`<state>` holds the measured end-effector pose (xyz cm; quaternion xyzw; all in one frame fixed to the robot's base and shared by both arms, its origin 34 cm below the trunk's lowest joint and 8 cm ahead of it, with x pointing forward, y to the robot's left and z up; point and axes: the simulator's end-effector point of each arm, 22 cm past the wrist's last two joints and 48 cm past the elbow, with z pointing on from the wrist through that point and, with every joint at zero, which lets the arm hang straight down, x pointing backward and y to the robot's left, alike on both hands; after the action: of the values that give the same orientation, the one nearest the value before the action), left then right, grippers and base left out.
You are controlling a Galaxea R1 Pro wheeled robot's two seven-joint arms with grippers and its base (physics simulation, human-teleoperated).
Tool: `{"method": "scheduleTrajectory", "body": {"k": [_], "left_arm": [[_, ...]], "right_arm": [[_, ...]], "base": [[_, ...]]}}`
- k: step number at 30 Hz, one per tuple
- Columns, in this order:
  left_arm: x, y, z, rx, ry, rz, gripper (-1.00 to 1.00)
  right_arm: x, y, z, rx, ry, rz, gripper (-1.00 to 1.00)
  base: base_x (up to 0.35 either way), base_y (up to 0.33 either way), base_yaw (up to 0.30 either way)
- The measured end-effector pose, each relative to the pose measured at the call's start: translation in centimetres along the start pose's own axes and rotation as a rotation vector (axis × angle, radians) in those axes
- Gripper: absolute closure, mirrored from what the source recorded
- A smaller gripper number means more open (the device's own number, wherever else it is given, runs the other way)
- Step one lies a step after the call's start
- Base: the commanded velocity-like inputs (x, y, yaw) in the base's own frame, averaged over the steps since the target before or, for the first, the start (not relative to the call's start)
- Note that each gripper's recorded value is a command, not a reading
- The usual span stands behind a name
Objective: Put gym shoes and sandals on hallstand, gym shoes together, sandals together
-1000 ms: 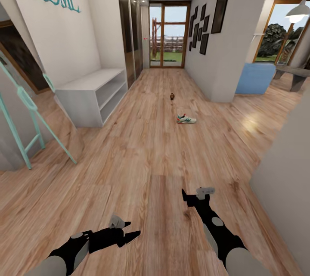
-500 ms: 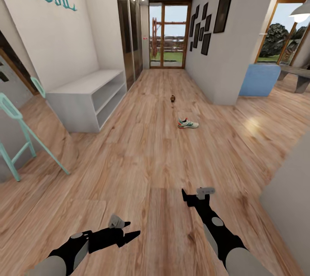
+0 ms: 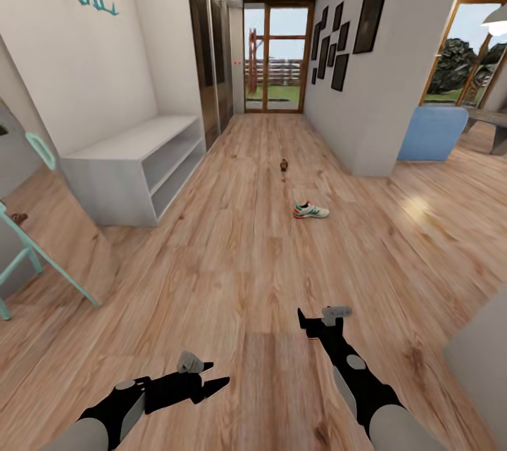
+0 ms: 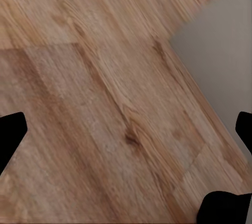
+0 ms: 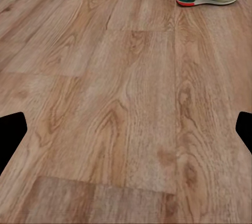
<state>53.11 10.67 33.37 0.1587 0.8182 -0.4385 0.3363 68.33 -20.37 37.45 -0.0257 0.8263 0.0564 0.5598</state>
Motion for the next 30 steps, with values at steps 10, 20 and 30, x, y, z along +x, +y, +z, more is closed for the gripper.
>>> {"method": "scheduleTrajectory", "body": {"k": [10, 20, 30], "left_arm": [[0.0, 0.0, 0.0, 0.0, 0.0, 0.0, -1.0], [0.06, 0.18, 0.06, -0.01, 0.002, 0.0, -1.0], [0.09, 0.75, 0.08, -0.037, 0.003, 0.0, -1.0]], "right_arm": [[0.0, -0.02, 0.0, 0.001, 0.0, 0.001, -1.0], [0.0, -0.02, 0.0, 0.0, 0.0, 0.001, -1.0], [-0.01, 0.01, 0.0, -0.001, 0.0, 0.0, -1.0]], "base": [[0.345, 0.0, 0.0], [0.345, 0.0, 0.0], [0.345, 0.0, 0.0]]}}
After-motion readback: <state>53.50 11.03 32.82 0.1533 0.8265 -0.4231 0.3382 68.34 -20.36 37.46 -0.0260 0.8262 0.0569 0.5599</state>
